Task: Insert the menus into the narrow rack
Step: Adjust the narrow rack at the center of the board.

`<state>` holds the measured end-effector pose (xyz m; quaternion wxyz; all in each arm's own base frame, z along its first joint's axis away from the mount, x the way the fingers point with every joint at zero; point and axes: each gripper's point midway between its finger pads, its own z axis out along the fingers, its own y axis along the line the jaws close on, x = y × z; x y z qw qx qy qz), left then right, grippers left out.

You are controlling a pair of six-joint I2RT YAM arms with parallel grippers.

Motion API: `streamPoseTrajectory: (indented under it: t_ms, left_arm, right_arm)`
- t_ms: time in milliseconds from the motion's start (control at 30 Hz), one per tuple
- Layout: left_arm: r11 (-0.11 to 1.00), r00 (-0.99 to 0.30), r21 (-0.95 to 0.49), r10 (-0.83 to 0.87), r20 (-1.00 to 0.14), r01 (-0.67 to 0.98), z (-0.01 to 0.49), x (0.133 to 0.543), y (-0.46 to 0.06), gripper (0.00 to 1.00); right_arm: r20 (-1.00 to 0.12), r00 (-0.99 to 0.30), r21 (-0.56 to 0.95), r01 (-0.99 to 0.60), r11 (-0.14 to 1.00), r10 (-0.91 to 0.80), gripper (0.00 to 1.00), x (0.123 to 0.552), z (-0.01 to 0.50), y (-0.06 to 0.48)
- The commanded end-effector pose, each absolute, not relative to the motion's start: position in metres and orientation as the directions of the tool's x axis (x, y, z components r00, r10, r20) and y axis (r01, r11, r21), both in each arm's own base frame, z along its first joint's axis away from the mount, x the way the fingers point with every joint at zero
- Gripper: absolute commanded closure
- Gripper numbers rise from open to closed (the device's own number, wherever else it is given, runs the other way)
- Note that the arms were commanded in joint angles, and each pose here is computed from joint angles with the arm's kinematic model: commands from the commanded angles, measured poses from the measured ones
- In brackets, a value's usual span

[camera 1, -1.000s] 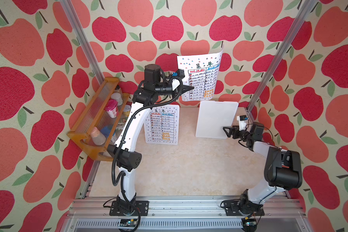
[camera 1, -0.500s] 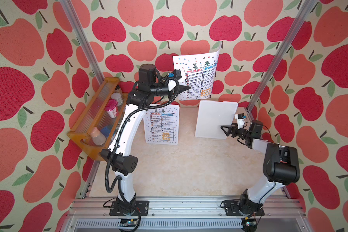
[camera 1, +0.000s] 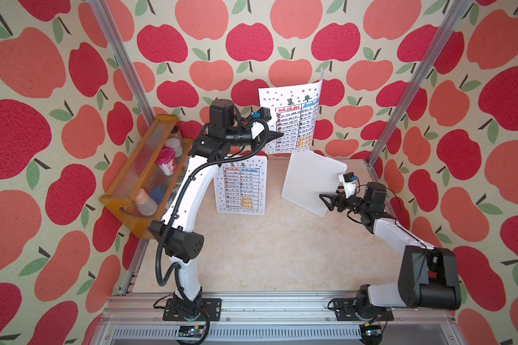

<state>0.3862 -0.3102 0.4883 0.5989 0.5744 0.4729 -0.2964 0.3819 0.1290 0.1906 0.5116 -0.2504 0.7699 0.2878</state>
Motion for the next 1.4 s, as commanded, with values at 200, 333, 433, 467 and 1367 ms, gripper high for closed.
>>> streamPoseTrajectory:
  t_ms: [200,333,433,467,1367]
  left_arm:
    - [0.183,0.427,0.460,0.192,-0.883,0.869,0.500,0.373,-0.297,1.00]
    - [0.190,0.422,0.454,0.190,-0.887,0.870,0.499,0.375,-0.294,1.00]
    - [0.186,0.417,0.447,0.181,-0.891,0.875,0.499,0.375,-0.295,1.00]
    - [0.185,0.417,0.447,0.180,-0.891,0.875,0.499,0.375,-0.296,1.00]
    - [0.179,0.419,0.448,0.176,-0.891,0.876,0.502,0.362,-0.287,1.00]
  right_arm:
    - [-0.919,-0.378,0.186,-0.673,0.716,-0.117,0.21,0.391,0.191,0.133]
    - [-0.920,-0.371,0.178,-0.682,0.710,-0.126,0.33,0.383,0.190,0.141]
    - [-0.918,-0.374,0.176,-0.687,0.705,-0.136,0.44,0.371,0.187,0.148]
    - [-0.917,-0.372,0.171,-0.689,0.704,-0.142,0.47,0.368,0.186,0.151]
    - [-0.881,-0.328,-0.033,-0.676,0.737,-0.340,0.60,0.275,0.160,0.182]
